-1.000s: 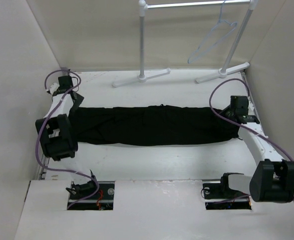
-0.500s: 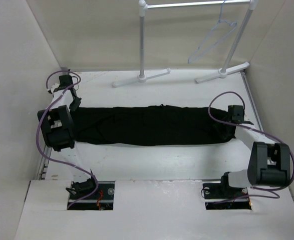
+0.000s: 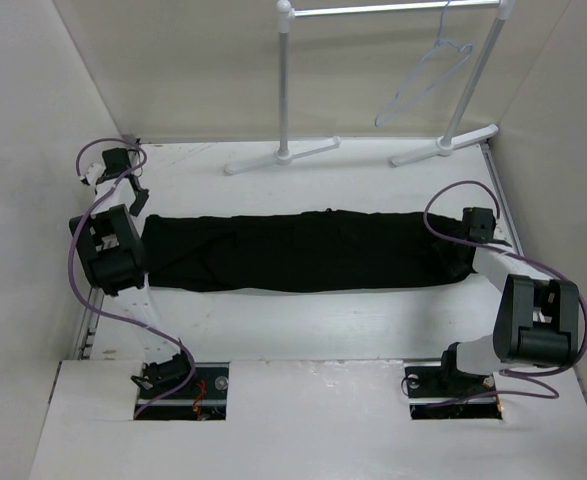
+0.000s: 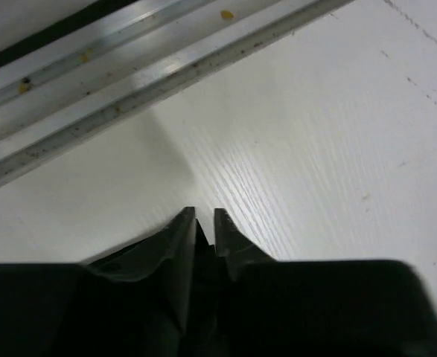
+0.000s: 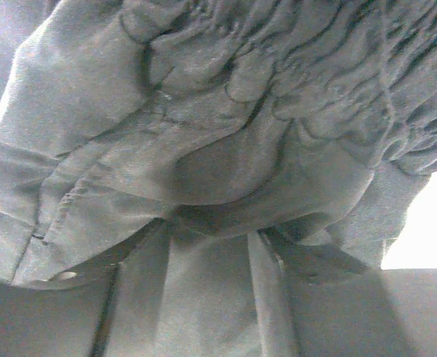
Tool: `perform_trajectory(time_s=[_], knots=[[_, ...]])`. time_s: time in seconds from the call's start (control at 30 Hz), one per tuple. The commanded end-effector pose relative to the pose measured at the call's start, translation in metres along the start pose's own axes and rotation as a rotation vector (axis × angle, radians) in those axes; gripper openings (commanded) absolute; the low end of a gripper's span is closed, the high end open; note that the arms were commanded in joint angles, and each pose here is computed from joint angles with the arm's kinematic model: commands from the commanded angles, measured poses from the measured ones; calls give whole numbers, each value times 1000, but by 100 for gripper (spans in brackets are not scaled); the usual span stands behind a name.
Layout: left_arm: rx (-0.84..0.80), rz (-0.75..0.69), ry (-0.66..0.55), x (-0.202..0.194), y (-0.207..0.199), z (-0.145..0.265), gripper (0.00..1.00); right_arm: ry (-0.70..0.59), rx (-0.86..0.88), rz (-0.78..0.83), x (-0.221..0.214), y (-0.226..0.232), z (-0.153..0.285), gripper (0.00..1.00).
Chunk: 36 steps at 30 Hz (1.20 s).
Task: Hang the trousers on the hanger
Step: Fold the trousers at the center of the board.
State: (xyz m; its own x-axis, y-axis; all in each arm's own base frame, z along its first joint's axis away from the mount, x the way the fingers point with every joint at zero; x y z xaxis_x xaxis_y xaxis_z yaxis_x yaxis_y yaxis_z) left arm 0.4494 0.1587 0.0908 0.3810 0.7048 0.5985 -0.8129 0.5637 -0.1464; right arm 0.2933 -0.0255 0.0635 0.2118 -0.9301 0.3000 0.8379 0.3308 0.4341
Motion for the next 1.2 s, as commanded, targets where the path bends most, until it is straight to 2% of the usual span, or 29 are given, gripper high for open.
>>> perform_trajectory(time_s=[0.0,0.13,0.23,0.43,0.67,0.7,0.8,0.83,0.93,1.17], knots=[[-92,50,-55,24,-15,37,17,-67,7,3,15,10,4,55],[-102,50,-75,12,9,85,47,-78,27,25,15,14,8,57],[-96,11,9,-23,21,93,52,-71,46,28,13,16,7,57],[-129,-31,138,-71,18,72,48,-70,74,30,13,22,10,57],[-165,-25,141,-69,-4,44,45,-59,72,37,8,18,9,56],[-171,-23,134,-66,-6,42,40,-59,70,37,7,17,9,56],[-154,-17,130,-62,-8,33,13,-58,62,33,7,14,7,56],[-140,-13,128,-59,-6,30,8,-60,61,31,7,14,7,56],[-96,11,99,-49,3,24,4,-66,51,31,9,14,6,55],[-23,56,19,-14,14,13,5,-65,2,27,11,5,-2,55]])
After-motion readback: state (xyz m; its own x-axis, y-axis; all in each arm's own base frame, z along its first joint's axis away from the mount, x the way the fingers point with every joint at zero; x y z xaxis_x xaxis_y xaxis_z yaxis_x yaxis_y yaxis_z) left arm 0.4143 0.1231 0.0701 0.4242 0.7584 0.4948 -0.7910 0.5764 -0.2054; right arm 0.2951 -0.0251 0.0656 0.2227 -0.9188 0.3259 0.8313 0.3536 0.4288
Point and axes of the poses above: each gripper's point midway between its finger pads, its own z axis back along the fingers, its own y axis along the line the jaws close on, x = y × z, the point moved 4 cm from there along z, back along the fingers, and after that the axes turned 10 degrees about -z, right-handed, at the moved point
